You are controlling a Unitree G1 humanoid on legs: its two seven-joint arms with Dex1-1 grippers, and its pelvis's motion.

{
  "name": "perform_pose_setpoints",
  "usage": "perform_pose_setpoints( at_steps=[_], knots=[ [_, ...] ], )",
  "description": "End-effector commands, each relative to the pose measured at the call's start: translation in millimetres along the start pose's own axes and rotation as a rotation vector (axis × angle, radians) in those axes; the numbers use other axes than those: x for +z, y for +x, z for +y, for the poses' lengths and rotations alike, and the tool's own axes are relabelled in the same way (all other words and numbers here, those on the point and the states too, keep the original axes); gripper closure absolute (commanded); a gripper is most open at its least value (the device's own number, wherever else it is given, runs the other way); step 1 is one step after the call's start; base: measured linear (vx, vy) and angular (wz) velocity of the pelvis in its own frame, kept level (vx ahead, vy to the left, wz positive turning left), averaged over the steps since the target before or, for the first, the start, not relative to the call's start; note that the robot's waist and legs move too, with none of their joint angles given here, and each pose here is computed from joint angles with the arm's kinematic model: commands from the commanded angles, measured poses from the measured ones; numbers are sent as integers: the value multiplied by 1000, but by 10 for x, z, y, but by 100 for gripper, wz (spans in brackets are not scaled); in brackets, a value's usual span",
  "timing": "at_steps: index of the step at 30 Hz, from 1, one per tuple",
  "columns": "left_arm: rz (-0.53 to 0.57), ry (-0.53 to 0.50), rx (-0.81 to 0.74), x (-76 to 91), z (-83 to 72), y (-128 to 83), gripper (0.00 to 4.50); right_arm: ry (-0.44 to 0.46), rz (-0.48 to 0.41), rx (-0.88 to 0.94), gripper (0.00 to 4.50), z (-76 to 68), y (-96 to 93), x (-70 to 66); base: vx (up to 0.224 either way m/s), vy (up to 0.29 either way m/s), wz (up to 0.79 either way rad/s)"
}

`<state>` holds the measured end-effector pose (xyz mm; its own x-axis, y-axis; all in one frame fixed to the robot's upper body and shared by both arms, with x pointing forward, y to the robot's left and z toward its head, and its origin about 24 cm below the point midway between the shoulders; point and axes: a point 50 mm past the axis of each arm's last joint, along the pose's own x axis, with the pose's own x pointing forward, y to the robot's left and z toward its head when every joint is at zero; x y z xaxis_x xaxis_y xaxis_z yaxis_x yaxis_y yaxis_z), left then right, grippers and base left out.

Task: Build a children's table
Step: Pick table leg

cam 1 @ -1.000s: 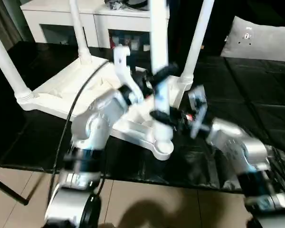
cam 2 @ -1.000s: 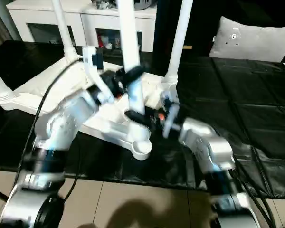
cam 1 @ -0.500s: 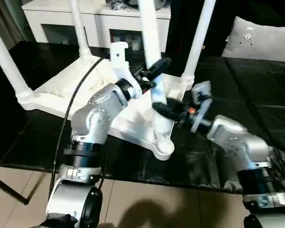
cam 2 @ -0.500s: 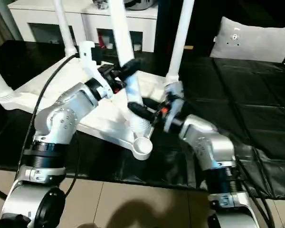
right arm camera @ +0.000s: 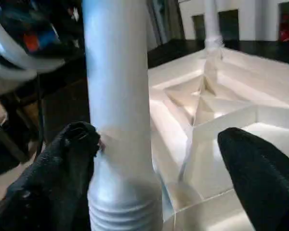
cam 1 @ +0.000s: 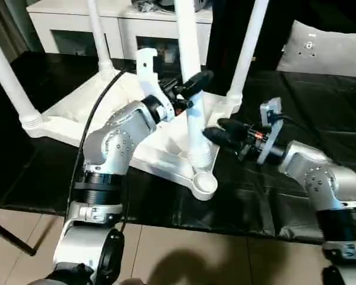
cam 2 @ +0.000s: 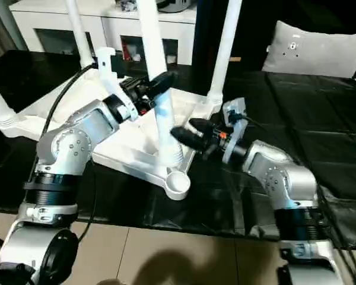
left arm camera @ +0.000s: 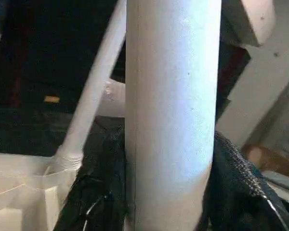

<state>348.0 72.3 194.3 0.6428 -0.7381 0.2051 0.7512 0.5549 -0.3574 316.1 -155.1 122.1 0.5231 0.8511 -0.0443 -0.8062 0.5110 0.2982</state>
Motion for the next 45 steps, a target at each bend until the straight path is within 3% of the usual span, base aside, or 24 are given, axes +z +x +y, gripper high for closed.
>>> perform_pose_setpoints(
  at_steps=[1, 11, 12, 14, 16, 25, 30, 39, 45],
  knots=[
    [4, 38, -96, 36, -136, 14, 270, -34, 23, 51, 0, 42, 9, 48, 0, 0, 0],
    [52, 125, -263, -13, -329, -14, 270, -49, 88, 130, 0, 83, 11, 7, 0, 0, 0],
    [67, 152, -287, -37, -359, -21, 270, -42, 90, 153, 33, 103, 25, 1, 0, 0, 0],
    [73, 166, -301, -50, -378, -24, 270, -37, 96, 170, 33, 122, 35, -8, 0, 0, 0],
    [81, 183, -309, -58, -390, -24, 270, -37, 100, 175, 68, 125, 43, -17, 0, 0, 0],
    [98, 214, -323, -95, -436, -9, 270, -72, 105, 186, 127, 127, 96, -30, 0, 0, 0],
    [102, 220, -328, -111, -450, -5, 270, -75, 105, 194, 182, 129, 115, -33, 0, 0, 0],
    [110, 227, -335, -131, -460, -1, 270, -78, 105, 194, 249, 125, 127, -51, 0, 0, 0],
    [116, 226, -335, -138, -459, 0, 270, -75, 109, 196, 257, 123, 124, -68, 0, 0, 0]
  ],
)
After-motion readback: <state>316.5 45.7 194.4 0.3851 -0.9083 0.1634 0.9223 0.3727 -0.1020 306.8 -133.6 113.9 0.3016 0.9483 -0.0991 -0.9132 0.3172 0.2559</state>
